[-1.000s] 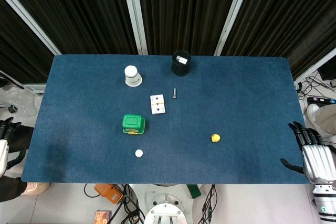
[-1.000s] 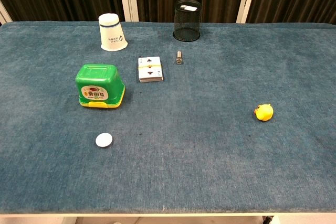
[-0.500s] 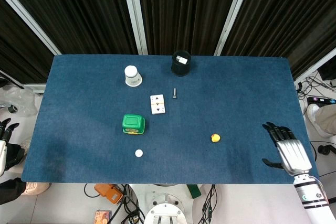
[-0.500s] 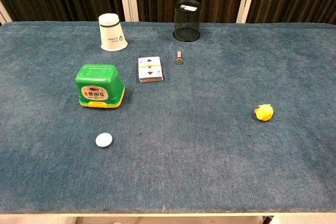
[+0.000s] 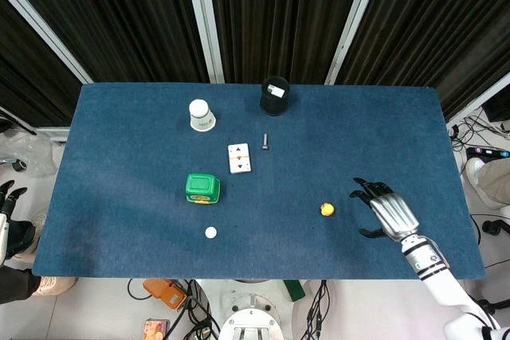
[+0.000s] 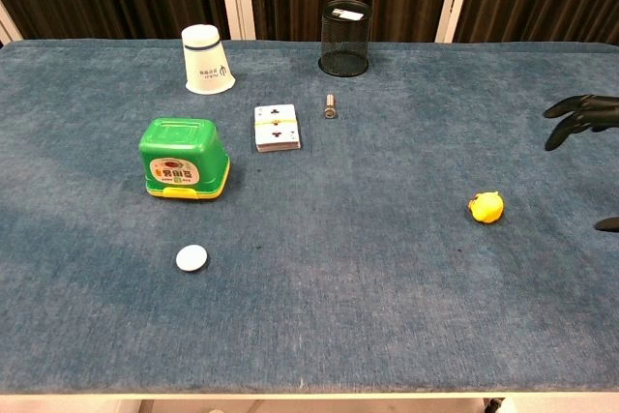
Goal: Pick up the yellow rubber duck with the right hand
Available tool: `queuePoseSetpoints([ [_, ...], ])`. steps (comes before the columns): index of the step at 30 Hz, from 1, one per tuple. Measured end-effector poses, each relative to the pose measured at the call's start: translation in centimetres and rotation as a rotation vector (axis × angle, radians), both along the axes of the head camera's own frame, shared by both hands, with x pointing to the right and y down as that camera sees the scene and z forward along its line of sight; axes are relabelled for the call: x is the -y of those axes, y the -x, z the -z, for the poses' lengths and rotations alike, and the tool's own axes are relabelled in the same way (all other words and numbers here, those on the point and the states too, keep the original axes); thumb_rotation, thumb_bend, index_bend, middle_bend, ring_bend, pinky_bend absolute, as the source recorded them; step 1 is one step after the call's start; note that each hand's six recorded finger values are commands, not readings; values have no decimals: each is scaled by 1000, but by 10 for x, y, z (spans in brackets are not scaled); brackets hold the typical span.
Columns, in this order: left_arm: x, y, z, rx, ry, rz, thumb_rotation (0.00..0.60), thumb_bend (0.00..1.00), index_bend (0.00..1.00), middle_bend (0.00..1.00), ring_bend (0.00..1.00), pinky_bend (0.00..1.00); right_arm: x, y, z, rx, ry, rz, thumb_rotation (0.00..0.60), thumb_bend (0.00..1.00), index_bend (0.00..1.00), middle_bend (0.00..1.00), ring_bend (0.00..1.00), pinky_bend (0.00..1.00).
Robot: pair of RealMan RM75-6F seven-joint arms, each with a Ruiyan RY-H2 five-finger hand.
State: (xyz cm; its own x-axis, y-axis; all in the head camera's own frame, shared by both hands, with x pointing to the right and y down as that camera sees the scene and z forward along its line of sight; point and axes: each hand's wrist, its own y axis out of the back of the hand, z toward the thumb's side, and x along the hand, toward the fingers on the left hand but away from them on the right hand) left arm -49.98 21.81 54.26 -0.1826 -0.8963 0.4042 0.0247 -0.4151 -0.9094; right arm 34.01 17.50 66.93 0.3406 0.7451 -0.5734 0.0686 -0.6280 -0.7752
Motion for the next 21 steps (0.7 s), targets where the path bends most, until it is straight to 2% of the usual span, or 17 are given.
queuePoseSetpoints([
  [14,0,1,0,3,3,0,600,296,168,47,68,174,20,25,-40,0,47,19,600,194,424,173,262,248],
  [21,0,2,0,6,7,2,600,297,168,47,68,174,27,36,-53,22,66,17,600,253,458,176,271,266],
])
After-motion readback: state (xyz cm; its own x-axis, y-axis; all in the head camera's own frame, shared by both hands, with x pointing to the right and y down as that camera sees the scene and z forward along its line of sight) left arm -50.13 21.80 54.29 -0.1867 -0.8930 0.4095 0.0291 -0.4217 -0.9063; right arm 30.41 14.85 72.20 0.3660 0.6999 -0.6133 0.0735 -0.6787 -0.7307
